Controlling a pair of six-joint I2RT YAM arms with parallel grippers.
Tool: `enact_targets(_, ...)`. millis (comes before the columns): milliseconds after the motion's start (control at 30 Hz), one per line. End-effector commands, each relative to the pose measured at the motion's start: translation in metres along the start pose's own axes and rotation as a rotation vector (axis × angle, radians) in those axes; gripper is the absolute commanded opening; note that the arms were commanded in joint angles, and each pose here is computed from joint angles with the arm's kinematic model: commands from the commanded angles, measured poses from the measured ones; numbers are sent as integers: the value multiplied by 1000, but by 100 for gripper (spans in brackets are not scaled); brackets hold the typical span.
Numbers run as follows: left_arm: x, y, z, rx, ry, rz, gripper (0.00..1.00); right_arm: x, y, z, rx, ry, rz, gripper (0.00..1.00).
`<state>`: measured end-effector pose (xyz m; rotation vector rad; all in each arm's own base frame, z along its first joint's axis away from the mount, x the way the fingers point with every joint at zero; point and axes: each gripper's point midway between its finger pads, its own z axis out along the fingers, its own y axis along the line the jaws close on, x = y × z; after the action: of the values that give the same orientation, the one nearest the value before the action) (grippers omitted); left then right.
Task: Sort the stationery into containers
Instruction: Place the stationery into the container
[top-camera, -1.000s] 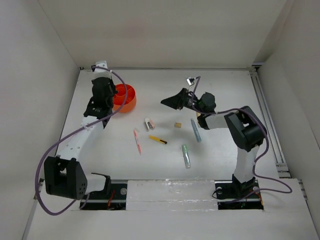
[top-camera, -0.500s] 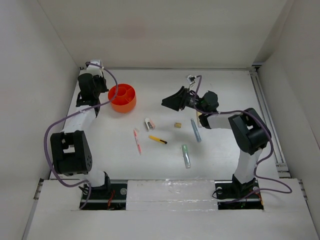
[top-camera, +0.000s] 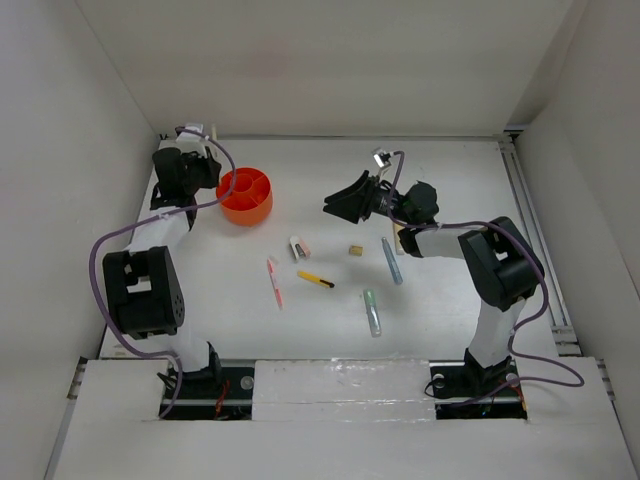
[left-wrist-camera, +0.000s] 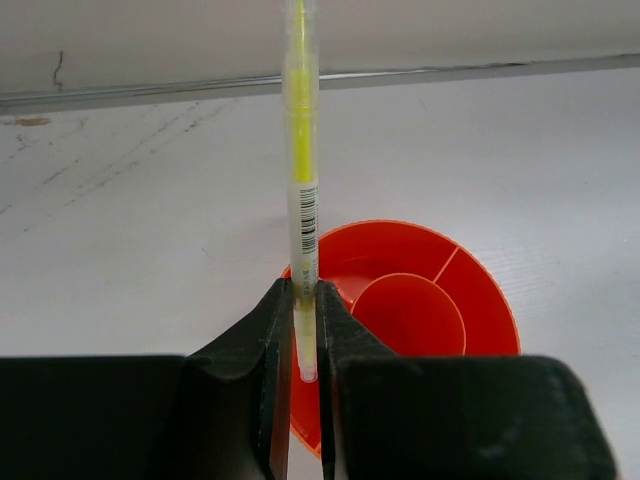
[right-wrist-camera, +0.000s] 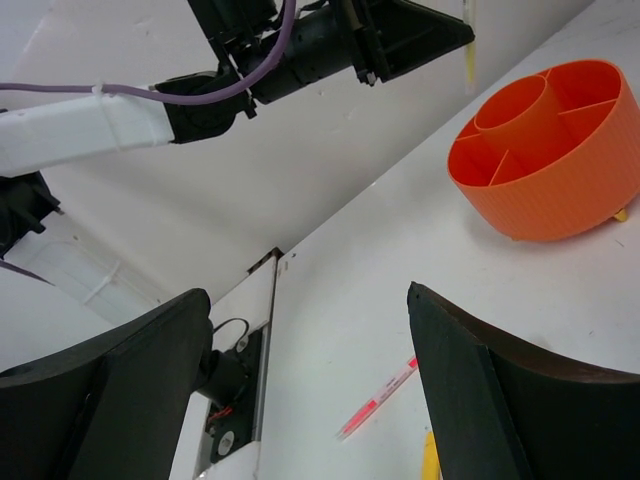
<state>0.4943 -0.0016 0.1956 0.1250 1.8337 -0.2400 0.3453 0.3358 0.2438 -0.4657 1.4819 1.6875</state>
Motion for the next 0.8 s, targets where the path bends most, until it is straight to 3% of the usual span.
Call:
enact_targets(0, -19, -6, 4, 40, -68, 11, 0, -31, 49, 2, -196, -109, -288, 86)
enact_targets(767, 37, 3, 13, -48, 29, -6, 0, -31, 54, -1, -189, -98, -315, 86)
